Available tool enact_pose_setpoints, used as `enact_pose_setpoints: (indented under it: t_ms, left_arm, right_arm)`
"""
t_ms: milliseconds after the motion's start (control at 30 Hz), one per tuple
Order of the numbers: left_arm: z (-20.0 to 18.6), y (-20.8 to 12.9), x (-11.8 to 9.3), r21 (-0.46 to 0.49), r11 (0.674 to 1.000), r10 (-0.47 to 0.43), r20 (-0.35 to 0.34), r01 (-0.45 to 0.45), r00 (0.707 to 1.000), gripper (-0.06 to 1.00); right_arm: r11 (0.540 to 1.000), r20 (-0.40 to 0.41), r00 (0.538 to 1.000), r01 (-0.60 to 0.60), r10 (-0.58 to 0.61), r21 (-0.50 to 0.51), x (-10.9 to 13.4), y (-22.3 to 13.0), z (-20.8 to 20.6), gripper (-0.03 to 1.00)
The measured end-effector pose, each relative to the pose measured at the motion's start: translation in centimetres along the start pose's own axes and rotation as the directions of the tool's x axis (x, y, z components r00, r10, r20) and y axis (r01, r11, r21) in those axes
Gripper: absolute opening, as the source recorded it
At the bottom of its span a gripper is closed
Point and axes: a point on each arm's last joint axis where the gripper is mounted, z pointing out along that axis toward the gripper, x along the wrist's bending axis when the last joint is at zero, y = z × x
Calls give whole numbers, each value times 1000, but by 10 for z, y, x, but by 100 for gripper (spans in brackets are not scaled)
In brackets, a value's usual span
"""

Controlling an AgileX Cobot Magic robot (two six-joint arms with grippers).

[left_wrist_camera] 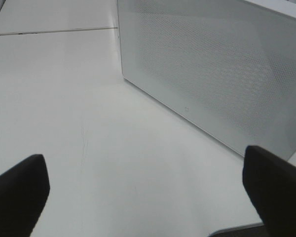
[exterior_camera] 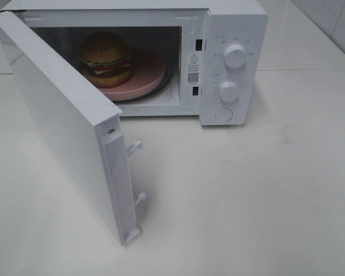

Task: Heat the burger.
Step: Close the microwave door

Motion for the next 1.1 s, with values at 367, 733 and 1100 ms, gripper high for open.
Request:
enact_pose_setpoints:
  t_ms: [367, 733, 1100]
  left_arm:
    - [7, 24, 2, -28, 999, -19, 0, 19, 1000, 81]
    - [36, 50, 11, -38, 998, -47, -27, 46, 999, 24]
    - [74, 61, 22, -38, 998, -61, -60, 58, 996, 0]
  right_arm:
    - [1000, 0, 1000, 0, 0, 0, 0, 0, 0, 75]
    - [1000, 0, 1000, 0, 0, 0, 0, 0, 0, 75]
    - [1000, 0, 1000, 0, 0, 0, 0, 0, 0, 75]
